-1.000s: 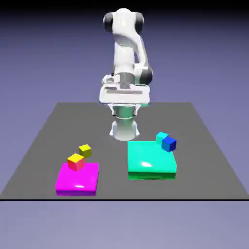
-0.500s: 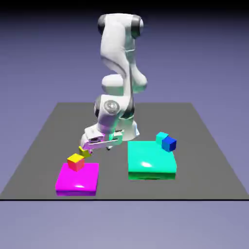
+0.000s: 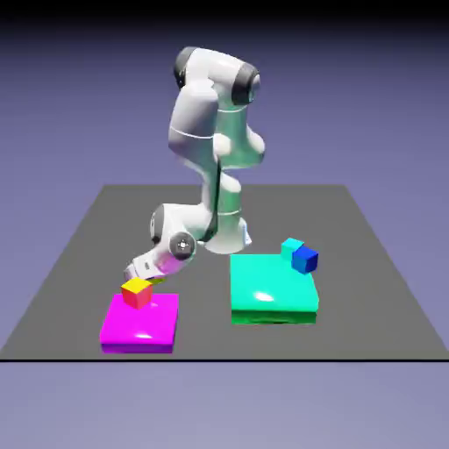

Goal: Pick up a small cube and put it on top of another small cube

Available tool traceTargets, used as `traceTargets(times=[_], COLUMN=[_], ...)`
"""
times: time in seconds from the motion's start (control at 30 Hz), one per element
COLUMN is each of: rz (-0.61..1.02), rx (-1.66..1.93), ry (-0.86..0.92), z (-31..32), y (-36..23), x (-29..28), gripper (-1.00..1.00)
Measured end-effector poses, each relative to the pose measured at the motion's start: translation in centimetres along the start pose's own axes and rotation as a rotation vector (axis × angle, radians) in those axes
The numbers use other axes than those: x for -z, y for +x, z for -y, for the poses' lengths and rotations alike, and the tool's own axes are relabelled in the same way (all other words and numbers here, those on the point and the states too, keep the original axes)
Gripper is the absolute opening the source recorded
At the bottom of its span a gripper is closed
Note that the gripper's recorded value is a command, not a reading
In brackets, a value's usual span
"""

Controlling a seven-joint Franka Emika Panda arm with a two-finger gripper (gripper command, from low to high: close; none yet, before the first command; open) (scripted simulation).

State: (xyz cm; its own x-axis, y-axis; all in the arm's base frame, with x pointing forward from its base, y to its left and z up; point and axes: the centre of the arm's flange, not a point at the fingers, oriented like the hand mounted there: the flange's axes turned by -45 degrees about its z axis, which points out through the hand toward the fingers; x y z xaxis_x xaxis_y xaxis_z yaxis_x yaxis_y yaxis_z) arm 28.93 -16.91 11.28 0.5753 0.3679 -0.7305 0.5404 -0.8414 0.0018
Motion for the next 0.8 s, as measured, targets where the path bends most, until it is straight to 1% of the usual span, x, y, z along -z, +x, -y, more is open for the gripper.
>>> traceTargets(times=[0.1,0.27,0.47,0.5,0.57,0.7,0.73,0.8], rz=[-0.001,-0.165,-0.051,-0.015,-0.002,-0.002,-0.002,-0.001], rx=[0.001,-0.111,0.217,0.262,0.270,0.270,0.270,0.270], ry=[0.003,0.026,-0.248,-0.280,-0.284,-0.284,-0.284,-0.286], z=[0.1,-6.5,-7.9,-7.4,-7.1,-8.5,-8.5,-8.5], y=[-0.9,-4.1,-1.0,0.0,0.3,2.0,2.0,2.0], x=[3.6,12.3,22.8,22.9,22.4,16.3,16.2,16.3], gripper=[-1.00,-1.00,-1.00,-1.00,-1.00,-1.00,1.00,1.00])
